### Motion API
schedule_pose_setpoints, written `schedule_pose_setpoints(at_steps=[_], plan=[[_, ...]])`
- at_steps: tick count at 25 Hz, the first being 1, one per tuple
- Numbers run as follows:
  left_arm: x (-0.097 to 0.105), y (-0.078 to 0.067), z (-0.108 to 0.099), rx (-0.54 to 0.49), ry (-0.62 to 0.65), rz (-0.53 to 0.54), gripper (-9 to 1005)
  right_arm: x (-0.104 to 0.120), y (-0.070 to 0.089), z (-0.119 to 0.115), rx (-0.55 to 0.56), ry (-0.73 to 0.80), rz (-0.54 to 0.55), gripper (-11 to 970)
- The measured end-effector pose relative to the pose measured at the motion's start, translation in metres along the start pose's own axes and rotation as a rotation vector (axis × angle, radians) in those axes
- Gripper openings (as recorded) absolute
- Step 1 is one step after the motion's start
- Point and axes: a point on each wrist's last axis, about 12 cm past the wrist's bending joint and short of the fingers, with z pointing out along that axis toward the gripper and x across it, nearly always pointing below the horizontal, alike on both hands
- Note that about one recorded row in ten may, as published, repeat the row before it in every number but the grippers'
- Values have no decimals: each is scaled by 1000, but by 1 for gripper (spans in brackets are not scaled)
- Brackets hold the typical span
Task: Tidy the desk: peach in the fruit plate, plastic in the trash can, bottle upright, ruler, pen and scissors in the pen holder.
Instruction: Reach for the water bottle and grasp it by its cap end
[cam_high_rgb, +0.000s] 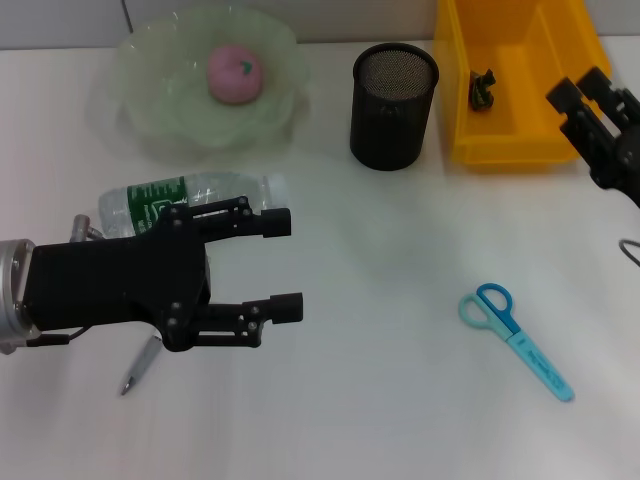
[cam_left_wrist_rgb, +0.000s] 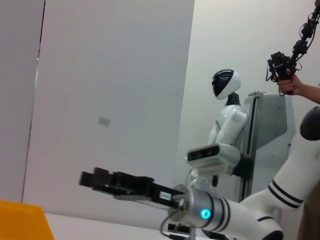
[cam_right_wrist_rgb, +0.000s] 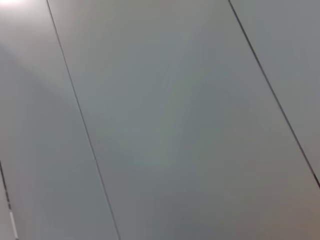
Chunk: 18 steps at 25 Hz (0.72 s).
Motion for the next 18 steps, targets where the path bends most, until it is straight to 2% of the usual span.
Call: schedule_pose_setpoints(at_steps=[1,4,9,11,12,13,14,15,16,18], plan=[[1,0,0,-2,3,0,794,-2,-2,-8,-8,20,34,547],[1,0,0,-4,4,0,794,-5,-4,-11,-30,43,48,546],[2,1,0,-13,7,-2,794,-6,-2,-12,-79,73,29,546],[-3,10,-3,-72,12,-41,793,-5,-2,-11,-81,83,27,545],[-3,10,-3,-72,12,-41,793,-5,-2,-11,-81,83,27,545],[-6,15,-3,-96,18,-58,793,-5,-2,-11,-80,84,28,545],[-15,26,-3,-123,60,-64,793,-5,-3,-12,-75,87,27,545],[-15,26,-3,-123,60,-64,793,-5,-3,-12,-75,87,27,545],[-26,36,0,-137,115,-56,793,-4,-4,-13,-65,94,26,545],[-29,39,2,-141,132,-55,793,-3,-4,-13,-57,99,27,545]])
